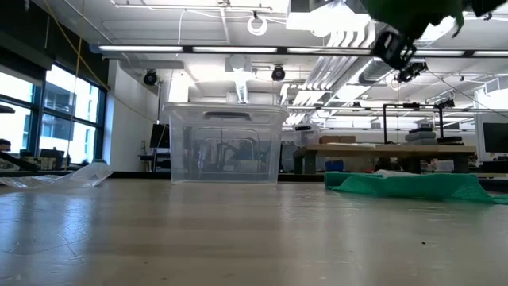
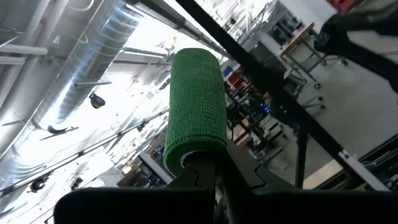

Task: Roll bandage
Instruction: Roll the green bandage

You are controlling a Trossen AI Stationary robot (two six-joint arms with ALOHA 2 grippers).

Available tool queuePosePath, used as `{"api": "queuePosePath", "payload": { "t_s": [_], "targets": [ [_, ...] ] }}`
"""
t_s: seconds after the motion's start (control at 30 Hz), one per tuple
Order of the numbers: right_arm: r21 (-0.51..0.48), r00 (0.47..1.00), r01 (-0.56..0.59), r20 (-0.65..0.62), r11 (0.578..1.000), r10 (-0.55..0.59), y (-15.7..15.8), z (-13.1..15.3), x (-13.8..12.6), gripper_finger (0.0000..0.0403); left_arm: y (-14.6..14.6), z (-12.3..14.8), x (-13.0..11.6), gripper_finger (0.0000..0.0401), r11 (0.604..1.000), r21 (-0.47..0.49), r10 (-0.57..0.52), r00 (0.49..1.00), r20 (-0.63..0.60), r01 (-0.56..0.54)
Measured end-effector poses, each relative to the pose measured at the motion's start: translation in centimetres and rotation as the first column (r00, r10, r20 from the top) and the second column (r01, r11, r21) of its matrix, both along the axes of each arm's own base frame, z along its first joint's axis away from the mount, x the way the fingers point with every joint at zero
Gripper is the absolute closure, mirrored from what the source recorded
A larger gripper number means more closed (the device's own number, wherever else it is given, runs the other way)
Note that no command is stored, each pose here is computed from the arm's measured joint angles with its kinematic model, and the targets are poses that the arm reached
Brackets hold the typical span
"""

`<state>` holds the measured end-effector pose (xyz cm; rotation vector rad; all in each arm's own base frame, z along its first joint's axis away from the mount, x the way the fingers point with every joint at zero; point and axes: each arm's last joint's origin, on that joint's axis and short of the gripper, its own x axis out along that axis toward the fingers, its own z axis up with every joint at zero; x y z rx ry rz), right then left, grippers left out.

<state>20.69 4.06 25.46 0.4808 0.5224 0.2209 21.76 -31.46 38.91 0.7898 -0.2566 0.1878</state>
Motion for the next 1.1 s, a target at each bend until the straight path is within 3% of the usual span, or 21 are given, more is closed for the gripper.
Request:
{"api": "queuePosePath", "payload": {
  "t_s": [0.17,0.3,0.4,0.53,0.63,0.77,0.93,1.1],
  "targets": [
    [0.009,0.996,0.058,0.067,0.998,-0.058,-0.9,-1.8,0.1,0.0403,0.1,-0.1,0.9,0.0401,0.991,-0.033,-0.127,0.991,0.048,0.128],
    [-0.02,0.982,0.155,0.116,0.988,-0.151,-2.3,-1.5,0.4,0.0403,0.4,-1.1,2.7,0.0401,0.957,-0.091,-0.275,0.961,0.013,0.275],
    [-0.049,0.966,0.216,0.156,0.975,-0.206,-3.6,-0.6,0.6,0.0403,0.8,-2.2,4.2,0.0401,0.906,-0.194,-0.392,0.918,-0.051,0.376],
    [-0.06,0.938,0.29,0.215,0.955,-0.272,-5.4,1.5,1.0,0.0403,1.5,-3.4,5.7,0.0401,0.795,-0.386,-0.547,0.828,-0.124,0.468],
    [-0.068,0.916,0.311,0.288,0.948,-0.28,-6.5,4.3,1.2,0.0403,2.1,-4.3,6.6,0.0401,0.724,-0.527,-0.608,0.773,-0.18,0.446],
    [-0.107,0.889,0.347,0.355,0.932,-0.29,-7.5,9.3,0.9,0.0403,3.1,-5.7,7.7,0.0401,0.665,-0.668,-0.628,0.734,-0.259,0.334],
    [-0.17,0.862,0.366,0.431,0.915,-0.265,-7.3,16.5,-1.0,0.0403,3.6,-7.0,8.1,0.0401,0.662,-0.721,-0.604,0.717,-0.35,0.206],
    [-0.144,0.794,0.38,0.557,0.913,-0.243,-6.7,22.6,-3.7,0.0403,4.0,-7.7,8.6,0.0401,0.657,-0.742,-0.578,0.721,-0.382,0.133]
  ]
}}
